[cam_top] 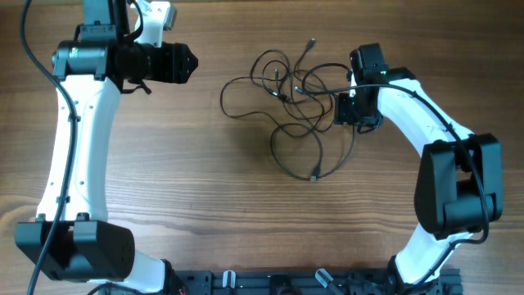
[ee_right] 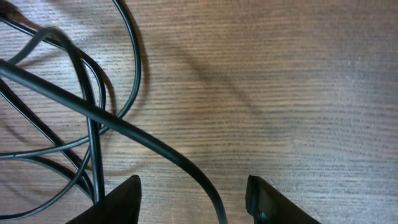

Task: Untangle cables
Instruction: 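Grasp a cable strand with the right gripper at the pile edge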

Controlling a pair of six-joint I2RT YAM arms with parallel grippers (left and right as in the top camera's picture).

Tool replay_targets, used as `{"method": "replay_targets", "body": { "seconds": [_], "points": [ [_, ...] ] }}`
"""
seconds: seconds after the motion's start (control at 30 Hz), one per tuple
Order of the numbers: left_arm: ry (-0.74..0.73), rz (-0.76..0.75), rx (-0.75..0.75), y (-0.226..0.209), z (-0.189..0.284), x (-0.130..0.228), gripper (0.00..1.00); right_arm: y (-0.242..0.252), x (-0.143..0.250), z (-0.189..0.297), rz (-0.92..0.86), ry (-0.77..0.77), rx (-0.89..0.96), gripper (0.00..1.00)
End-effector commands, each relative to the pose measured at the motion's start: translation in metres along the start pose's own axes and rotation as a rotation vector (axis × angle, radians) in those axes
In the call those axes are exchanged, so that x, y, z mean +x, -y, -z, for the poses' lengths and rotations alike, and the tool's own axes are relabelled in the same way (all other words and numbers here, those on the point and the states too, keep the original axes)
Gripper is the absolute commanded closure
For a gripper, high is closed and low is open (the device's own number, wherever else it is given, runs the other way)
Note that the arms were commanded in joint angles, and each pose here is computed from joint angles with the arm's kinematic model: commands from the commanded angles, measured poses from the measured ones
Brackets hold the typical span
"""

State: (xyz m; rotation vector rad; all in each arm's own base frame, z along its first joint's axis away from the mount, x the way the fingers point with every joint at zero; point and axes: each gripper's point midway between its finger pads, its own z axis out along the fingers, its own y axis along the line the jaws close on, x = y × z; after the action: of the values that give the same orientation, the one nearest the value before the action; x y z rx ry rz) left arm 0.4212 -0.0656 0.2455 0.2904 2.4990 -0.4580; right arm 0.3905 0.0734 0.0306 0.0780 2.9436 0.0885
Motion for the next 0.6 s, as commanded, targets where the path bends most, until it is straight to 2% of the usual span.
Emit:
{"method": "replay_targets", "body": {
  "seconds": [0.0,0.23,0.3,0.33,0.37,0.4,0.43,0.57],
  "points": [
    [-0.002,-0.017,0.023,0.003,-0.001,-0.001,0.35,-0.001,0.0,0.001,0.02,0.021,-0.006,0.44],
    [-0.003,-0.016,0.036,0.005,-0.001,0.0,0.35,0.002,0.011,-0.009,-0.003,0.003,-0.003,0.46],
    [-0.003,-0.016,0.036,0.005,-0.001,0.0,0.35,0.001,0.01,-0.009,-0.002,0.005,-0.007,0.5],
    [-0.003,-0.016,0.036,0.005,-0.001,0.0,0.35,0.001,0.01,-0.009,-0.005,0.006,-0.008,0.54],
    [-0.003,-0.016,0.036,0.005,-0.001,0.0,0.35,-0.001,0.01,-0.009,-0.005,0.006,-0.016,0.64],
    [-0.003,-0.016,0.036,0.005,-0.001,0.0,0.35,-0.004,0.01,-0.009,-0.004,0.003,-0.035,0.82],
    [-0.003,-0.016,0.036,0.005,-0.001,0.0,0.35,-0.007,0.01,-0.008,-0.004,0.002,-0.055,0.95],
    [-0.003,-0.017,0.036,0.005,-0.001,-0.001,0.34,-0.026,-0.003,-0.004,-0.016,0.047,-0.16,0.96]
  ]
}}
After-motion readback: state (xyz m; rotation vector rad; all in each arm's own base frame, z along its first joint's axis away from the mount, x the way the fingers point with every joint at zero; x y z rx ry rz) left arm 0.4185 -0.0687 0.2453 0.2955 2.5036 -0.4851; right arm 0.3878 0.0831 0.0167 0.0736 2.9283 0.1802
